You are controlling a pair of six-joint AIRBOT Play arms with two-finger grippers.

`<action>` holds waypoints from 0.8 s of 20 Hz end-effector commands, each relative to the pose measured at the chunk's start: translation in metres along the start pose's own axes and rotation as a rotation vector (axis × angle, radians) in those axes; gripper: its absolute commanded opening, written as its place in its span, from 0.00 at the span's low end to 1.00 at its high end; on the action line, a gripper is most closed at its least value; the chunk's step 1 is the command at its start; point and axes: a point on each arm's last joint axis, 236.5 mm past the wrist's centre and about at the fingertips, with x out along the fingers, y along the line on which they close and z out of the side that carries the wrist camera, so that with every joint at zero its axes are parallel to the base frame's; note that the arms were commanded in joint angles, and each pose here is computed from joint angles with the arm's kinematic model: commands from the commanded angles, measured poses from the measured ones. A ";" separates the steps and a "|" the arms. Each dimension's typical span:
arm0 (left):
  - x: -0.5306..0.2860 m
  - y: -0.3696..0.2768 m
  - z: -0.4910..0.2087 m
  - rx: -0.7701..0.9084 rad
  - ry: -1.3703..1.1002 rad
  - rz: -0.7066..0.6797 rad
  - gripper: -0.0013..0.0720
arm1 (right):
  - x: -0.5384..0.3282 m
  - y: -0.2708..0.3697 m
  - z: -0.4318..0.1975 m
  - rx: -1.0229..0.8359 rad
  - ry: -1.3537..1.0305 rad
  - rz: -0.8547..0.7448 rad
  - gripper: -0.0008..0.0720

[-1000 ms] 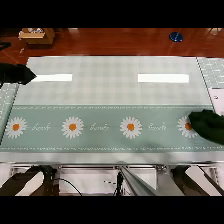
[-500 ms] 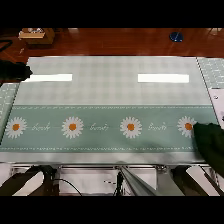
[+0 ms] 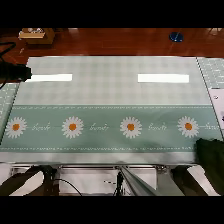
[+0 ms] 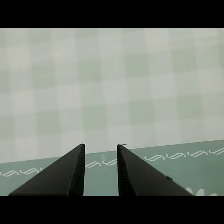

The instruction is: Fold the shirts.

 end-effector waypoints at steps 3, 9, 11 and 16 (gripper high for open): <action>0.010 0.002 -0.002 -0.004 0.020 -0.002 0.38 | 0.022 -0.010 0.002 0.080 -0.008 0.024 0.58; 0.040 -0.005 -0.002 -0.031 0.043 -0.045 0.67 | -0.141 0.091 0.116 -0.211 -0.676 0.239 0.58; 0.053 -0.033 0.005 -0.055 0.028 -0.141 0.77 | -0.268 0.172 0.109 -0.398 -0.998 0.465 0.58; 0.080 -0.109 -0.012 0.149 0.123 -0.223 0.75 | -0.416 0.319 -0.008 -0.781 -1.243 0.668 0.57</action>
